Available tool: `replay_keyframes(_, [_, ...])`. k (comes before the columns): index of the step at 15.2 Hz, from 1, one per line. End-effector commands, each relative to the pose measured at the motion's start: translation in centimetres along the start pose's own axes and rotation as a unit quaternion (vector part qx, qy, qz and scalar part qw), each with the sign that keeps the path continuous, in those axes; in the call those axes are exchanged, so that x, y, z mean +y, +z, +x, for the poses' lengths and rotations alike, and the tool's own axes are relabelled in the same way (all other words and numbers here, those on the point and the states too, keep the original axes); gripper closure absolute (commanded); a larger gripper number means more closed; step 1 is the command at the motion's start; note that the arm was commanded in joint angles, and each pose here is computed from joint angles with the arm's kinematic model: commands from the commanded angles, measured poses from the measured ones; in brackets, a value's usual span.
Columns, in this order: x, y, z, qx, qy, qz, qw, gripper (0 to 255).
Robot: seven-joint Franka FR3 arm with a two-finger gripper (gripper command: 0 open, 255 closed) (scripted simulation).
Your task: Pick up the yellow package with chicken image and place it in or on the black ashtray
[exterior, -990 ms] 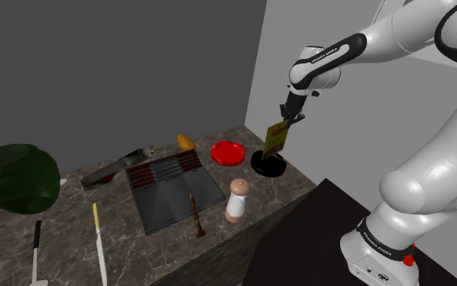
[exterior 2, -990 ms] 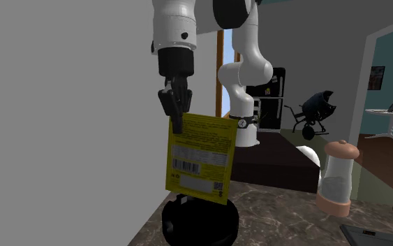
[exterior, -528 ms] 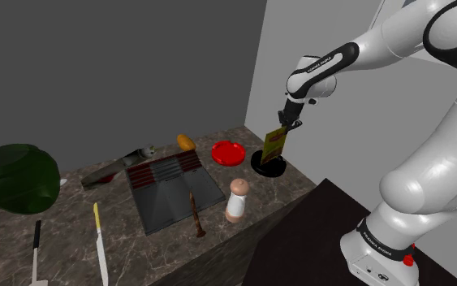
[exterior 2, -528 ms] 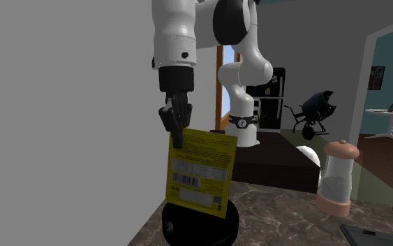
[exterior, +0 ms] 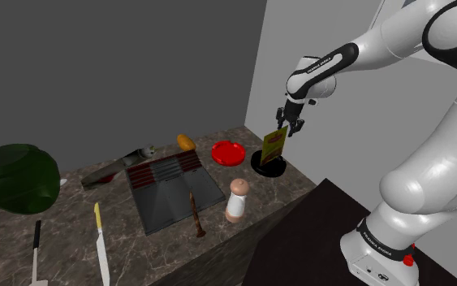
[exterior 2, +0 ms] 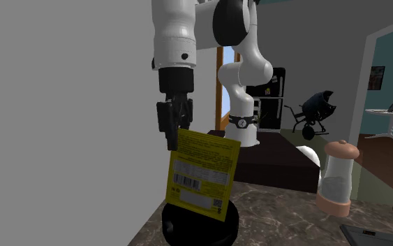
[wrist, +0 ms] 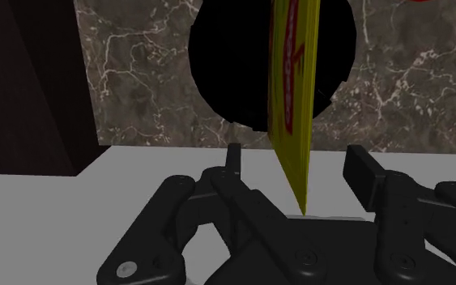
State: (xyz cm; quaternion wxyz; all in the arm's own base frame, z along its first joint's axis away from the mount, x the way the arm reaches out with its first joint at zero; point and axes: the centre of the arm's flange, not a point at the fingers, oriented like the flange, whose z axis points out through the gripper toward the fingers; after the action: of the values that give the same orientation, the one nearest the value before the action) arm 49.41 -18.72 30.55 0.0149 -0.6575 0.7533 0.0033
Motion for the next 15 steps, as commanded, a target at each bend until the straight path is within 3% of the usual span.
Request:
replay_keyframes(1, [0.0, 0.0, 0.0, 0.000, 0.000, 0.000, 1.0000, 0])
replay_keyframes(4, [0.0, 0.0, 0.0, 0.000, 0.000, 0.000, 1.0000, 0])
replay_keyframes(8, [0.0, -5.0, 0.0, 0.000, 0.000, 0.000, 1.0000, 0])
replay_keyframes(15, [0.0, -5.0, 0.0, 0.000, 0.000, 0.000, 1.0000, 0])
